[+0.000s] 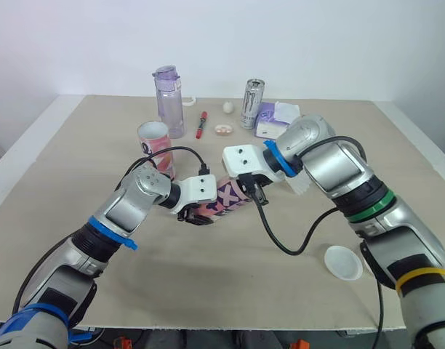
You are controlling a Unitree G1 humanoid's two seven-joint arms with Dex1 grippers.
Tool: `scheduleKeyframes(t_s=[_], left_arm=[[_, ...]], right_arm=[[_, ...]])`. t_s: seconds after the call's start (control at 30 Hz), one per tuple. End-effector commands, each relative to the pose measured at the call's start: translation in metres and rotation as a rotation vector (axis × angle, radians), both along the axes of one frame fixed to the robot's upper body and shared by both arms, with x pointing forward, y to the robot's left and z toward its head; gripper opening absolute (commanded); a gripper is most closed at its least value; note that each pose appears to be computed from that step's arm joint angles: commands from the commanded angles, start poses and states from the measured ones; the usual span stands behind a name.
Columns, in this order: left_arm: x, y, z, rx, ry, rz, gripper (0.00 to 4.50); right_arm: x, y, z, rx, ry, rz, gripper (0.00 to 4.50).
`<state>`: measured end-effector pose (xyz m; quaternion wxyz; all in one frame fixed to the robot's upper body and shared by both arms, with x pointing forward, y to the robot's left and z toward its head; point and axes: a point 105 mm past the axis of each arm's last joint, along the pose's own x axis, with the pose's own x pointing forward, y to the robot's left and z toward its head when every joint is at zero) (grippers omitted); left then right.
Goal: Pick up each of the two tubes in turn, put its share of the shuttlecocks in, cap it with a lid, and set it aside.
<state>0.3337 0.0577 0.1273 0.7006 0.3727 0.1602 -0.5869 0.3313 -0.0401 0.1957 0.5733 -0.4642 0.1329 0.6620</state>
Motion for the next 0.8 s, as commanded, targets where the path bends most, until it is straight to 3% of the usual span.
scheduleKeyframes(t_s=[0.03,0.33,0.8], left_arm=[[-0.006,-0.013,0.007,-0.023,-0.028,-0.050,2.86],[-0.005,-0.010,0.006,-0.021,-0.025,-0.038,2.86],[-0.005,-0.006,0.002,-0.018,-0.015,-0.031,2.86]], right_arm=[[-0.004,0.010,-0.027,-0.044,0.049,0.035,0.05],[-0.005,-0.013,0.024,0.053,-0.032,0.003,0.05],[-0.041,-0.080,0.083,0.342,-0.004,-0.187,0.05]])
